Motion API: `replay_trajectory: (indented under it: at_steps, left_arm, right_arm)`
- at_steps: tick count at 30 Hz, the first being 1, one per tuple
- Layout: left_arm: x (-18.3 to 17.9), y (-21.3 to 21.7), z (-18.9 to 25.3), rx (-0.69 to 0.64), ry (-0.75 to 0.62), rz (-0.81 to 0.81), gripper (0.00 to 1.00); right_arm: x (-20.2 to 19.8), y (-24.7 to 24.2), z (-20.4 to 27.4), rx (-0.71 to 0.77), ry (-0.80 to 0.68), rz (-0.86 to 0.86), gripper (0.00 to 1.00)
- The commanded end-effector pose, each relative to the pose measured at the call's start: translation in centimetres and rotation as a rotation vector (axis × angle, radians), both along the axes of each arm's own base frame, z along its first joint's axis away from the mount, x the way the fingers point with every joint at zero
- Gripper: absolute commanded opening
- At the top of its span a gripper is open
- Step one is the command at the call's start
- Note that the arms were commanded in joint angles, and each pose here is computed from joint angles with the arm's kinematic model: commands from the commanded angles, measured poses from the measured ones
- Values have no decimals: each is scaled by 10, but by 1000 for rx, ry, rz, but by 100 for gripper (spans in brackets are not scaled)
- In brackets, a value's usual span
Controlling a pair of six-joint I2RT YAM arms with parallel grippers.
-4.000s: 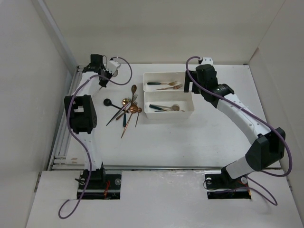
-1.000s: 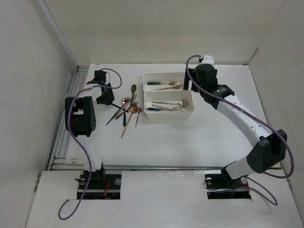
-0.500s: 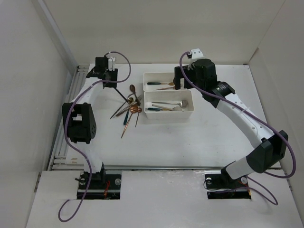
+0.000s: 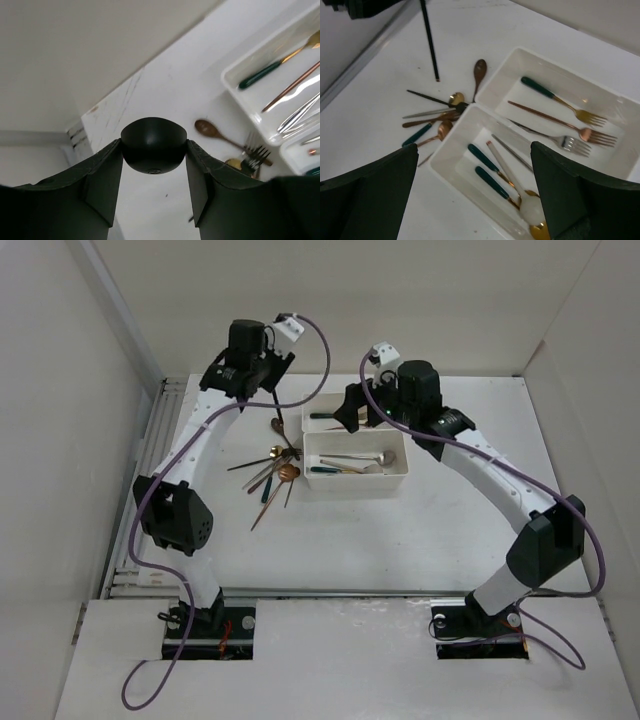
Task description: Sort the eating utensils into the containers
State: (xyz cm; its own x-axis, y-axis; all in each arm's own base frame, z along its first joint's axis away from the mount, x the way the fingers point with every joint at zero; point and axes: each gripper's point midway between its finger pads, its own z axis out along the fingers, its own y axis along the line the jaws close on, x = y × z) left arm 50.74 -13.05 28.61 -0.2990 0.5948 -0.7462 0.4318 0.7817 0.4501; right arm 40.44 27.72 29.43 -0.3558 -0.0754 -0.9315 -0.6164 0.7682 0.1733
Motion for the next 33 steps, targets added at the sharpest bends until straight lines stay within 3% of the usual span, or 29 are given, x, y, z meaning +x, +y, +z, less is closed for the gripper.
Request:
replay_trajectory:
  at_steps: [1,3,7,15,19,23,25,26,27,30,32,33]
  left_arm:
    - [-10,-16,76,-199,-83,-72,0]
    - [-22,-35,85,-377,-20,-138,0]
    - [-45,-64,96,-546,65,-241,0]
    - [-70,-85,91,-637,181,-346,0]
    - [-78,-93,97,-674,204,-390,0]
    - [-78,-93,93,-674,213,-387,0]
    - [-78,-93,90,-680,226,-379,0]
    - [-80,-95,90,-684,231,-391,0]
    - [-80,-95,90,-691,236,-387,0]
    - [-78,-93,79,-677,250,-366,1]
    - [-75,-89,66,-651,260,-349,35]
    - [-72,-84,59,-635,265,-308,64]
  right_arm:
    - [-5,40,58,174,-138,187,98]
    - [-8,53,66,221,-158,262,98]
    - [-2,65,62,266,-131,292,98]
    - [15,75,56,269,-128,260,95]
    - [26,80,28,247,-79,249,84]
    - [24,86,15,248,-43,284,64]
    - [27,91,13,255,-32,295,45]
    - [25,91,13,257,-30,307,33]
    - [26,92,18,261,-40,308,0]
    - [29,90,14,259,-30,277,0]
    - [27,81,25,225,-99,270,0]
    - [32,72,26,193,-134,219,0]
